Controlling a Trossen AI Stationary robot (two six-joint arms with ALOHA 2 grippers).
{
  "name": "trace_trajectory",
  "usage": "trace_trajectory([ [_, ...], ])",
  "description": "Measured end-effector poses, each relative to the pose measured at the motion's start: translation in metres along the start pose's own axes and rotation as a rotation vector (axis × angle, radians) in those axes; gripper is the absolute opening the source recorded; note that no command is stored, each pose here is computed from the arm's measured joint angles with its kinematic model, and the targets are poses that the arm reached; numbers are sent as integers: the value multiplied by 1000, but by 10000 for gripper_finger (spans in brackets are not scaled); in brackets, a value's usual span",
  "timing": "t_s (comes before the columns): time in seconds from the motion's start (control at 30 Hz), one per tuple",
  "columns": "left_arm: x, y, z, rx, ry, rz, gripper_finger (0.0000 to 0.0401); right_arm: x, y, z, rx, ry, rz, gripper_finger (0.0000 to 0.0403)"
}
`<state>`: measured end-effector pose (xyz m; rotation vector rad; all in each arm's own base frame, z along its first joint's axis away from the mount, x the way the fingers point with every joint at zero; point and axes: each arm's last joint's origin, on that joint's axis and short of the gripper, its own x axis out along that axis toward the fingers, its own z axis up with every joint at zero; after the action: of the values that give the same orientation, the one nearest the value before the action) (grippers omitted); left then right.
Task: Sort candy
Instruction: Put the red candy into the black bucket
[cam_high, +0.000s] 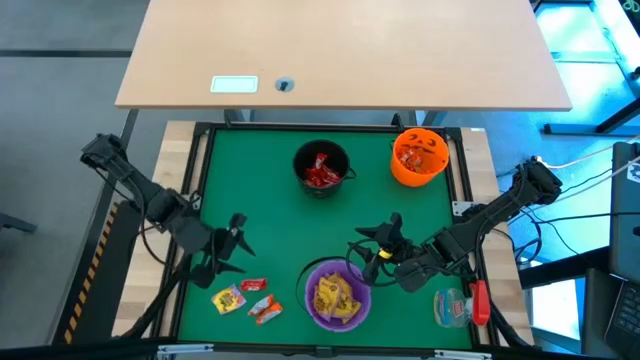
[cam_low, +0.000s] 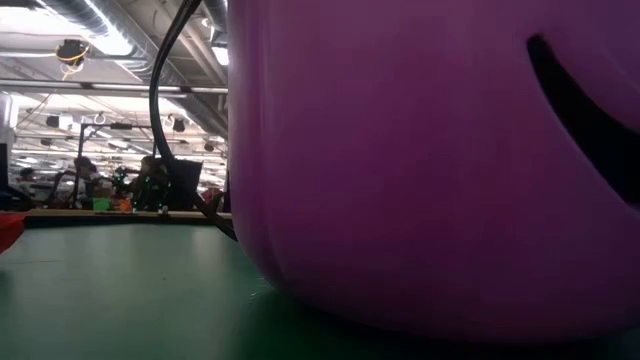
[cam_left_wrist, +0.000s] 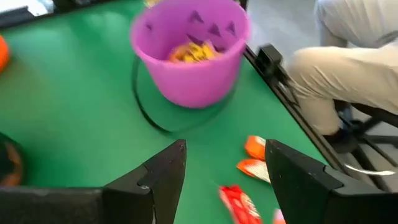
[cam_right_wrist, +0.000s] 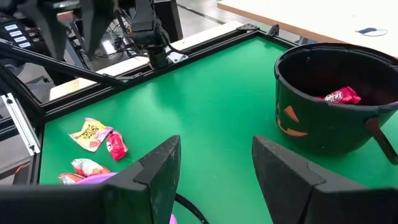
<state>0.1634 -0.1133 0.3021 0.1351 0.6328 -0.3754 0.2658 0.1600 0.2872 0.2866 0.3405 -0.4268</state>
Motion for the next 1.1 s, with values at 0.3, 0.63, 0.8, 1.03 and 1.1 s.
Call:
trace_trajectory([
  [0.3,23,-34,-35,-73,147,-68,208,0,0,0,-1,11,10,198],
  [0.63,59,-63,-85,-142,305,-70,208,0,0,-1,-2,14,13,198],
  [0.8,85,-67,-97,-127,357,13,208,0,0,0,-1,14,13,198],
  [1.03,116,-63,-116,-133,474,112,208,0,1,0,8,16,27,198],
  [1.1,122,-60,-118,-146,483,124,208,0,1,0,9,16,28,198],
])
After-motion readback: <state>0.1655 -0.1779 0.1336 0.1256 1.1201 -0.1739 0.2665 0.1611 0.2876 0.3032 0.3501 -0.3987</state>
